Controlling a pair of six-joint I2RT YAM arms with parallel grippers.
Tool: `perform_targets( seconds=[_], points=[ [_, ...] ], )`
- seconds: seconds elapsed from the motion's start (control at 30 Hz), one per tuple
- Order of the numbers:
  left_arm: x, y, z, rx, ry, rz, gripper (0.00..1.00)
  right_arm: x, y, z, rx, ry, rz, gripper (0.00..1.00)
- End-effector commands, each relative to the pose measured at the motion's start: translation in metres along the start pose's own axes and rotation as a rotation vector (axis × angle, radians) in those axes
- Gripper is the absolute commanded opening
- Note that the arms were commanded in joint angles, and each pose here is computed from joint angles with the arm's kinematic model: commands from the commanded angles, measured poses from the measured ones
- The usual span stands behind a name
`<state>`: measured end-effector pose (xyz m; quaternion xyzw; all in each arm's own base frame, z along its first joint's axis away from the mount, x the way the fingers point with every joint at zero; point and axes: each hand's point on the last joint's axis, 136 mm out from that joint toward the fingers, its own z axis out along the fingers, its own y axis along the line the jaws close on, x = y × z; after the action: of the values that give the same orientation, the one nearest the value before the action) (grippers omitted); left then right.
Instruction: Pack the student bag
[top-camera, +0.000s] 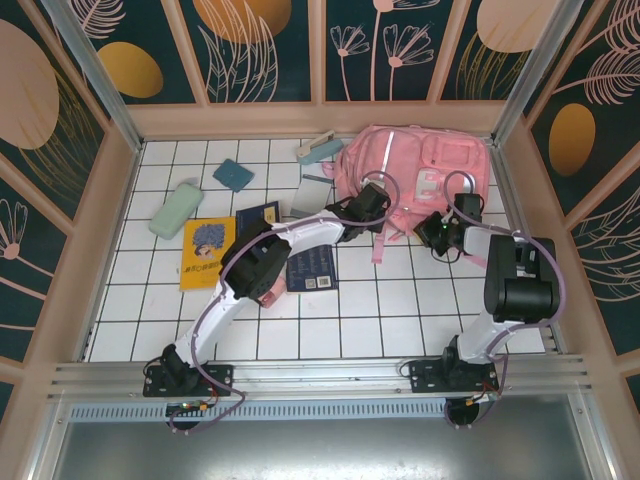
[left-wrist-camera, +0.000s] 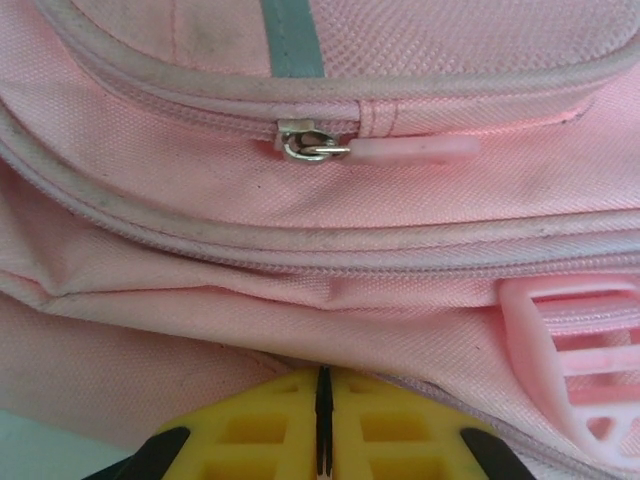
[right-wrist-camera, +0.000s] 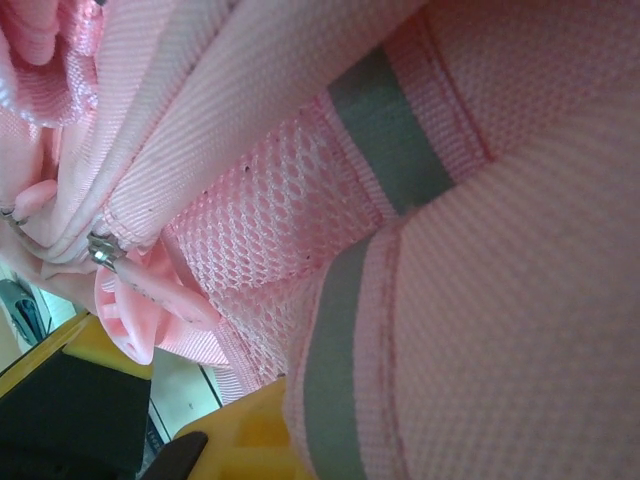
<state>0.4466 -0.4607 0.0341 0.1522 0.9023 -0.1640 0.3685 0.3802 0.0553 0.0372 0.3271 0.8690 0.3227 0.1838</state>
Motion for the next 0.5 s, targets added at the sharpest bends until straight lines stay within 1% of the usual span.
perform_targets(
  seconds=[0.0,0.07,0.17,0.27,0.47],
  points=[
    [-0.001,-0.018,-0.021,0.116,0.016,0.032,0.14,-0.013,-0.003,0.002,0.022,-0.033,-0.023,0.00],
    [-0.004,-0.034,-0.036,0.198,0.001,0.058,0.15,-0.012,-0.002,0.002,0.015,-0.030,-0.023,0.00],
    [-0.001,-0.055,-0.047,0.271,0.009,0.112,0.16,-0.011,-0.003,0.003,0.013,-0.022,-0.018,0.00],
    [0.008,-0.069,-0.042,0.299,0.048,0.156,0.16,-0.010,-0.002,0.003,0.009,-0.020,-0.017,0.00],
    [0.027,-0.077,-0.027,0.326,0.108,0.175,0.17,-0.009,-0.002,0.004,0.007,-0.012,-0.013,0.00]
  ],
)
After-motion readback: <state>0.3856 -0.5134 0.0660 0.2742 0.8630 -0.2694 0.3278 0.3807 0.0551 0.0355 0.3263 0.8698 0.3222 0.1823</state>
